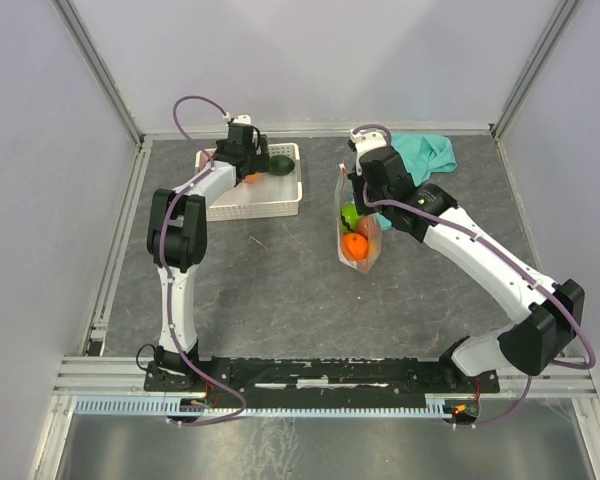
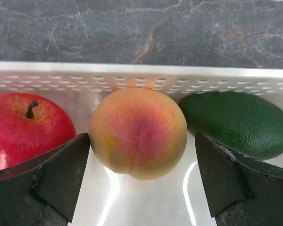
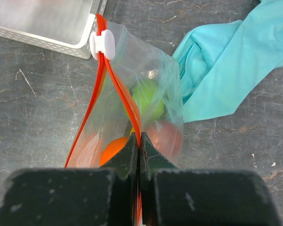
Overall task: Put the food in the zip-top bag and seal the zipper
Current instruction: Pick up the fake fruit from the bin.
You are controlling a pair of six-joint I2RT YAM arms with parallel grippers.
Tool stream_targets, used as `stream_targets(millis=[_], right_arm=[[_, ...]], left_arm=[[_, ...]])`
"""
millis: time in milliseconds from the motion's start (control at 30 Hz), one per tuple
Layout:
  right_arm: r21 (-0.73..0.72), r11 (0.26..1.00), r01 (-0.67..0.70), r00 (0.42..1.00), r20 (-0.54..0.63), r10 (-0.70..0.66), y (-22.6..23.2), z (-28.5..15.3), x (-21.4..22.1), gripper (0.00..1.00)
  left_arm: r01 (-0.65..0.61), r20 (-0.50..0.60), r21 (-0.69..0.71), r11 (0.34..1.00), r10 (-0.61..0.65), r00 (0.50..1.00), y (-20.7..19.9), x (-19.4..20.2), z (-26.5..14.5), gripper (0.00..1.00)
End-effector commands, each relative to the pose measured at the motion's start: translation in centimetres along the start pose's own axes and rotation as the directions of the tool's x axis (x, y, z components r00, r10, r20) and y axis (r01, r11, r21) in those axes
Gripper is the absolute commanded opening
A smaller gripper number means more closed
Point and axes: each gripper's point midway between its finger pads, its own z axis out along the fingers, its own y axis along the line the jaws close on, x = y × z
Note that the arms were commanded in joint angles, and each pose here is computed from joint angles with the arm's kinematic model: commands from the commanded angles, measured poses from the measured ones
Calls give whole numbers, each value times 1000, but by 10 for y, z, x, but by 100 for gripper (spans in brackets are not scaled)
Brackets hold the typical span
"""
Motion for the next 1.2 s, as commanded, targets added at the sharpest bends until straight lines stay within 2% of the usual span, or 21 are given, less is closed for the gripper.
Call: stream_targets(millis=[0, 433, 567, 900, 1167], right_arm=[[-13, 1000, -3, 999, 45, 4, 1, -5, -20, 2], [-16, 1000, -8, 999, 34, 8, 2, -5, -17, 2], [-17, 1000, -13, 999, 33, 14, 2, -6, -16, 2], [-22, 1000, -19, 999, 46, 20, 1, -10, -18, 2], [-27, 999, -24, 998, 63, 26, 1, -14, -22, 2]], left_arm=[[-41, 123, 3, 999, 41, 992, 1, -30, 8, 98], [-76, 78, 66, 995, 71, 994, -8, -7, 23, 98], [-80, 83, 73, 994, 74, 994, -9, -10, 16, 95], [-78, 153, 123, 989, 59, 986, -10, -39, -34, 75], [-56, 187, 195, 979, 19, 982, -14, -51, -91, 70]])
